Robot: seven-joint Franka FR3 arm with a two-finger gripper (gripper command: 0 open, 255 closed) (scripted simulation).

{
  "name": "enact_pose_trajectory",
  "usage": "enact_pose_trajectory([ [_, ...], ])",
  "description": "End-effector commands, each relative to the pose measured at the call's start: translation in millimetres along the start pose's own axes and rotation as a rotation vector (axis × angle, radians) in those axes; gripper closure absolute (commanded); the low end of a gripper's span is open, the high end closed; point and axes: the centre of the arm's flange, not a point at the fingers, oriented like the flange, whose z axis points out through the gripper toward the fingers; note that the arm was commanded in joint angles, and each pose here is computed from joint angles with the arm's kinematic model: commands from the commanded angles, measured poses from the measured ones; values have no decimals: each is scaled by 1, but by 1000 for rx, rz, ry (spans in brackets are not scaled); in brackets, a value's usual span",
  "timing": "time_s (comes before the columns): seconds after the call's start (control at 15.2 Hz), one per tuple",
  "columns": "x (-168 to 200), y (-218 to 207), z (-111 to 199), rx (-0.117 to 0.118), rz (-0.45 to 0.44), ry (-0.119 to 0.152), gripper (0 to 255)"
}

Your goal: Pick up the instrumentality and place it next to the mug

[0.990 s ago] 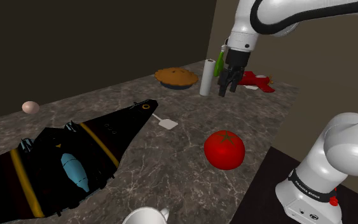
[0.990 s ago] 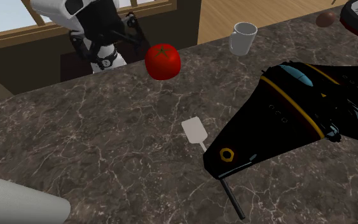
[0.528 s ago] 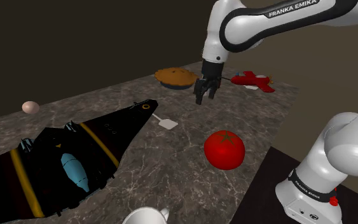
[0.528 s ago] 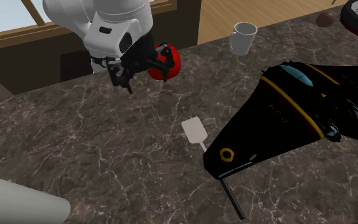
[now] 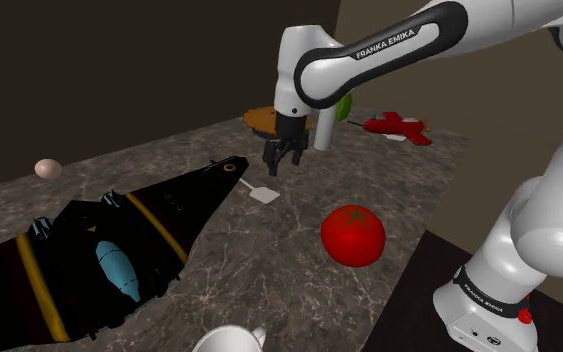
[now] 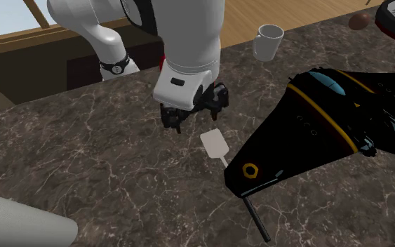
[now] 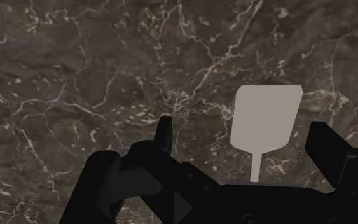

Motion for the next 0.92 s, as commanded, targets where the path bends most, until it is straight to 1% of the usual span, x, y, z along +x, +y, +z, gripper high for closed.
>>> enact_pose_trajectory([
  [0.0, 19, -16, 12, -9, -2, 6, 0],
  [0.26, 56, -44, 38, -29, -5, 15, 0],
  [0.33, 60, -48, 41, -31, -6, 16, 0],
  [0.86, 61, -46, 81, -31, -6, 16, 0],
])
